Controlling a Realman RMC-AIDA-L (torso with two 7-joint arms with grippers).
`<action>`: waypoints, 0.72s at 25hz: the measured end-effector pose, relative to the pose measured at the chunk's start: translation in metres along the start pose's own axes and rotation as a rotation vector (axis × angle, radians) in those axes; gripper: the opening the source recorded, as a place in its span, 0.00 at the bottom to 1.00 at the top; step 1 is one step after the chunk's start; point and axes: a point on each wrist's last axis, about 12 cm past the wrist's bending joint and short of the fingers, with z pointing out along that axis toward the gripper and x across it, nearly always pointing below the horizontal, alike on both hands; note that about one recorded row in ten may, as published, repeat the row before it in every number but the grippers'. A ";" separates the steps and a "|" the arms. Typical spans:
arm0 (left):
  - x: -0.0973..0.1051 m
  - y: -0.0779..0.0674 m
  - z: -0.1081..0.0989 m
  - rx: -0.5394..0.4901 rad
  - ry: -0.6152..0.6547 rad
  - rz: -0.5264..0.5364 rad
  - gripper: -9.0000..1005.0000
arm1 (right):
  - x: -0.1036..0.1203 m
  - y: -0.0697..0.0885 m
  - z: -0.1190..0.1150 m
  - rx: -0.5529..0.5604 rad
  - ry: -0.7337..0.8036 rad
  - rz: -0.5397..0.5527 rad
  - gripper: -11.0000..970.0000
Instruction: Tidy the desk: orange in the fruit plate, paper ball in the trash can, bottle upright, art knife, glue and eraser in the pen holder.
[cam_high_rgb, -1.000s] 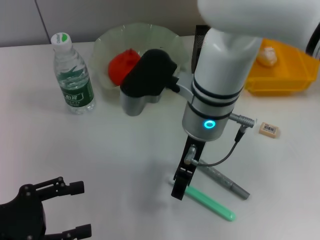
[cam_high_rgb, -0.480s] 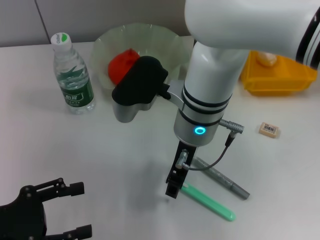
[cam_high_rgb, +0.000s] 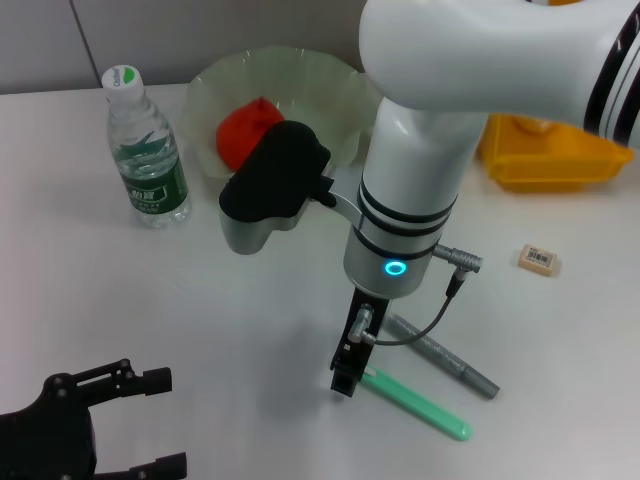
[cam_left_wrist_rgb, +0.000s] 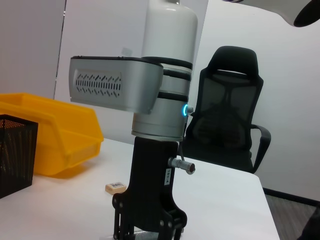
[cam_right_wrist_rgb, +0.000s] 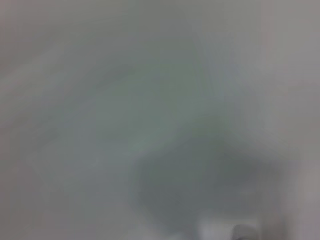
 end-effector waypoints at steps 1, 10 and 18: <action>0.000 0.000 0.000 0.000 0.000 0.000 0.80 | 0.001 0.000 0.002 0.006 0.004 -0.003 0.51; 0.000 0.000 0.001 0.000 -0.001 0.000 0.80 | 0.001 0.003 0.005 0.008 0.012 -0.014 0.49; 0.000 0.000 0.001 -0.001 -0.001 0.000 0.80 | 0.003 0.004 0.006 0.009 0.030 -0.023 0.46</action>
